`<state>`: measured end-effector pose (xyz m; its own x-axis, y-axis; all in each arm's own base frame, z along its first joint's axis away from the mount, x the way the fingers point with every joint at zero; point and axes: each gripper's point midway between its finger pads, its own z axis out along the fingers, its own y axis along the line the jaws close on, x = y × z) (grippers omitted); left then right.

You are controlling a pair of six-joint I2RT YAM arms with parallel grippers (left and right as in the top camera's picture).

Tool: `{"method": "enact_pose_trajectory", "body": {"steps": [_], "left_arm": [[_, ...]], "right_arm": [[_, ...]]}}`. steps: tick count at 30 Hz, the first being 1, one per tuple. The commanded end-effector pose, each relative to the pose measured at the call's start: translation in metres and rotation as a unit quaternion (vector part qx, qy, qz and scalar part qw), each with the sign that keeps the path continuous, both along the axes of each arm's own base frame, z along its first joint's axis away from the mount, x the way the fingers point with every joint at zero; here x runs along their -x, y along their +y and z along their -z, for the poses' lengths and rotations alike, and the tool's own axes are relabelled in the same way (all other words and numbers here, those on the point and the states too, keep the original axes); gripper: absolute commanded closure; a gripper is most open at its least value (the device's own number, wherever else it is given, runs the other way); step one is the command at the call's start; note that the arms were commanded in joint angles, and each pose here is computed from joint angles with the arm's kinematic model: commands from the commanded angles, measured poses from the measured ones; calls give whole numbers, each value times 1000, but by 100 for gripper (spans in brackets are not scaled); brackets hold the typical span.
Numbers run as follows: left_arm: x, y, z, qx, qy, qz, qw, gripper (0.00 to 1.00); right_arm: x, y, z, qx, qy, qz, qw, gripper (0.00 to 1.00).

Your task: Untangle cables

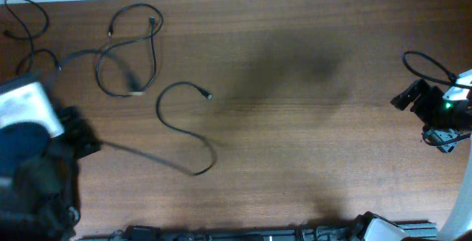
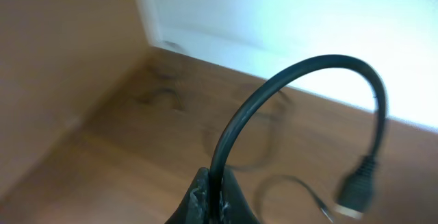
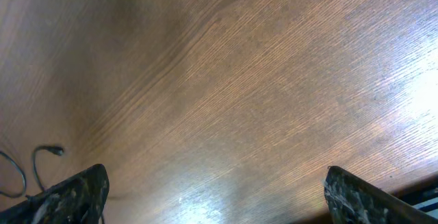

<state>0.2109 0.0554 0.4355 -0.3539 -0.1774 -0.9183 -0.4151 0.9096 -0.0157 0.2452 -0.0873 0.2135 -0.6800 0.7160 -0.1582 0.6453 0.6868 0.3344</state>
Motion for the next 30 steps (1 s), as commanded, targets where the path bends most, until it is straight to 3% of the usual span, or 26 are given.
{"method": "enact_pose_trajectory", "body": {"steps": [1, 5, 13, 18, 25, 30], "left_arm": [[45, 63, -22, -47, -42, -200, 978, 100], [69, 92, -29, -78, -45, -309, 947, 100], [90, 122, -33, -42, -88, -426, 900, 100], [64, 110, -41, -19, -81, -324, 942, 100], [84, 149, -62, -53, -72, -439, 894, 100], [68, 195, -4, 6, 3, -528, 849, 100]], "right_arm": [[-1, -4, -4, 6, -3, 7, 1000, 1], [-1, -4, -4, 6, -3, 7, 1000, 1], [-1, -4, -4, 6, -3, 7, 1000, 1], [-1, -4, -4, 6, -3, 7, 1000, 1], [-1, -4, -4, 6, -3, 7, 1000, 1], [-1, -4, -4, 6, -3, 7, 1000, 1]]}}
